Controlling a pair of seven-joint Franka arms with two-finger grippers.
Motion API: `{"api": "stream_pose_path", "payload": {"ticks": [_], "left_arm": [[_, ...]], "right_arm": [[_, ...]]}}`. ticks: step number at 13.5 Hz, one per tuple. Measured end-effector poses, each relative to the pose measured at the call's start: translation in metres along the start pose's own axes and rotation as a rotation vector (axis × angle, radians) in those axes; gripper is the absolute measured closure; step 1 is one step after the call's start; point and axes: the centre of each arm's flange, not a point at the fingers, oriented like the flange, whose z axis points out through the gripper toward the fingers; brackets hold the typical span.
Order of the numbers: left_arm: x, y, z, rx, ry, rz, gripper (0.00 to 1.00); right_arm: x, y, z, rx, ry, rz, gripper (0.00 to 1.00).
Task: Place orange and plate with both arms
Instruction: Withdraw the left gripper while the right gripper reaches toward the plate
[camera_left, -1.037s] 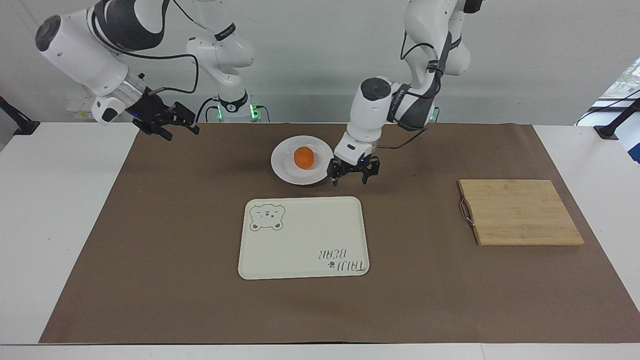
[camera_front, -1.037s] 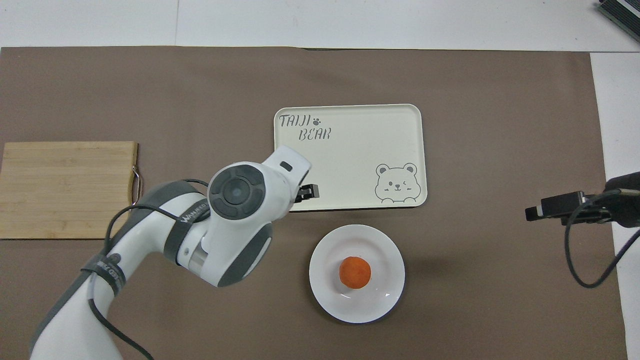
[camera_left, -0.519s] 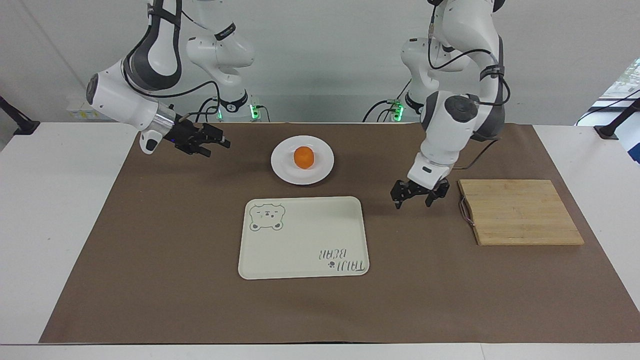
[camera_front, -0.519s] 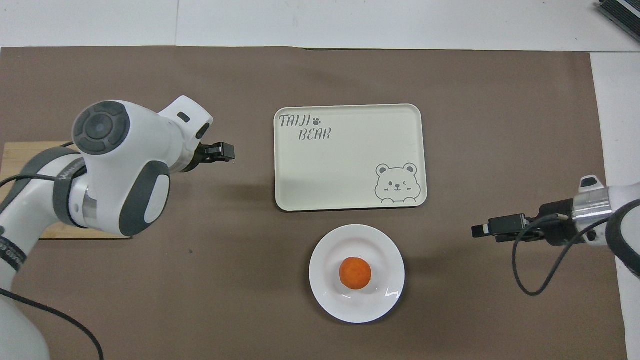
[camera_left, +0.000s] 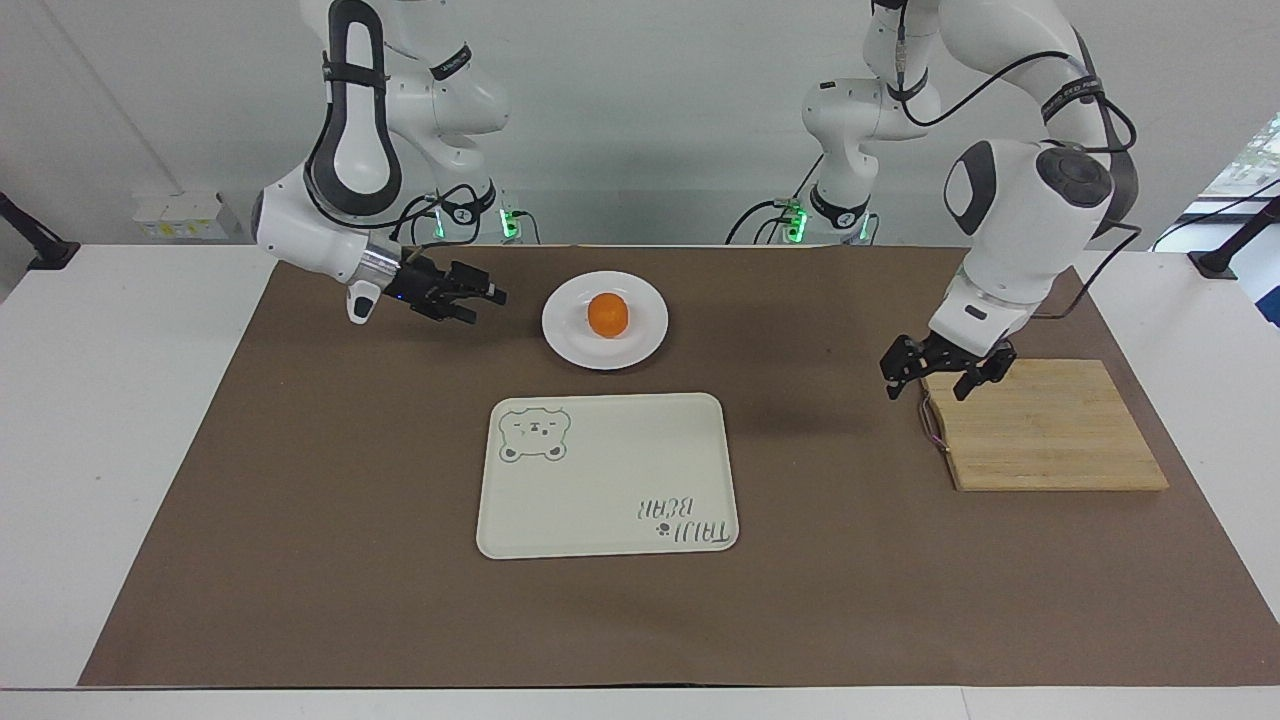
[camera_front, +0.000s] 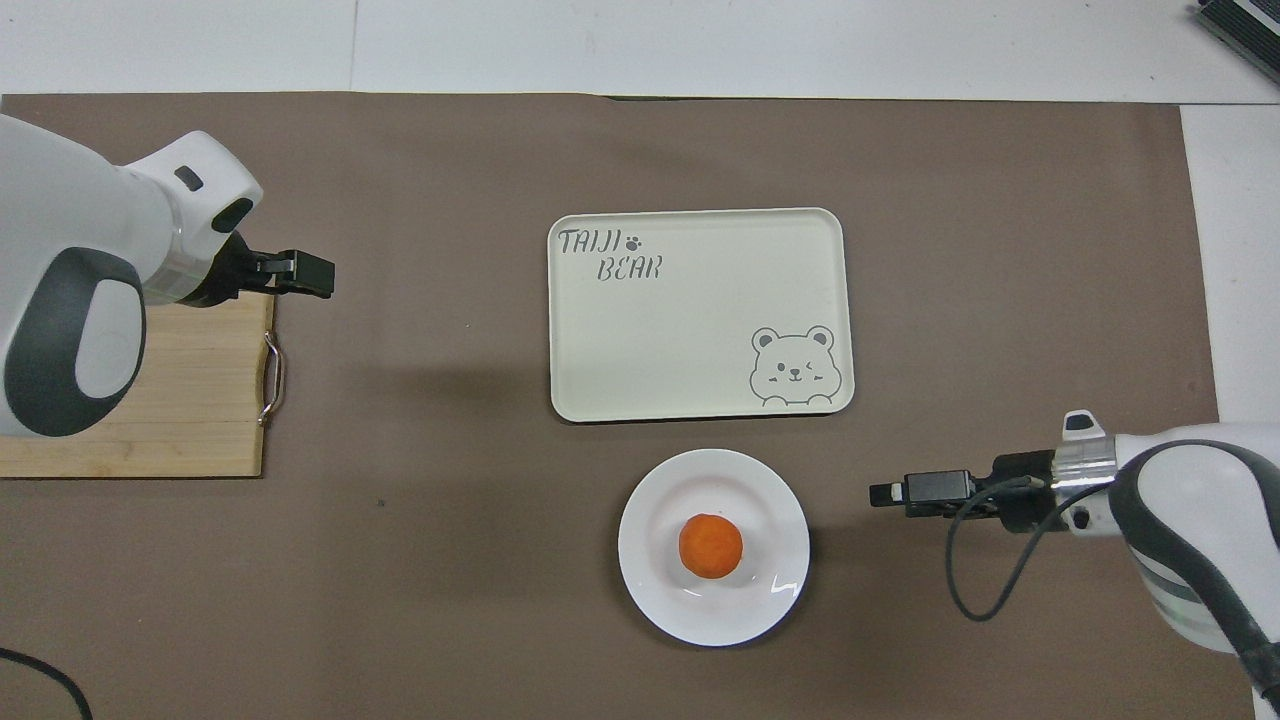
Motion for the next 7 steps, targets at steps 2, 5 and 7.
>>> {"api": "stream_pose_path", "payload": {"ticks": [2, 5, 7], "left_arm": [[-0.005, -0.011, -0.027, 0.004, -0.026, 0.001, 0.0], [-0.015, -0.028, -0.065, 0.008, -0.047, 0.019, 0.0], [-0.023, -0.042, -0.081, 0.011, -0.052, 0.016, 0.0]], "right_arm": [[-0.013, 0.006, 0.007, 0.018, -0.007, 0.02, 0.0], [-0.034, 0.016, 0.017, 0.02, -0.013, 0.024, 0.0], [-0.042, 0.023, 0.027, 0.046, 0.008, 0.029, 0.0]]}}
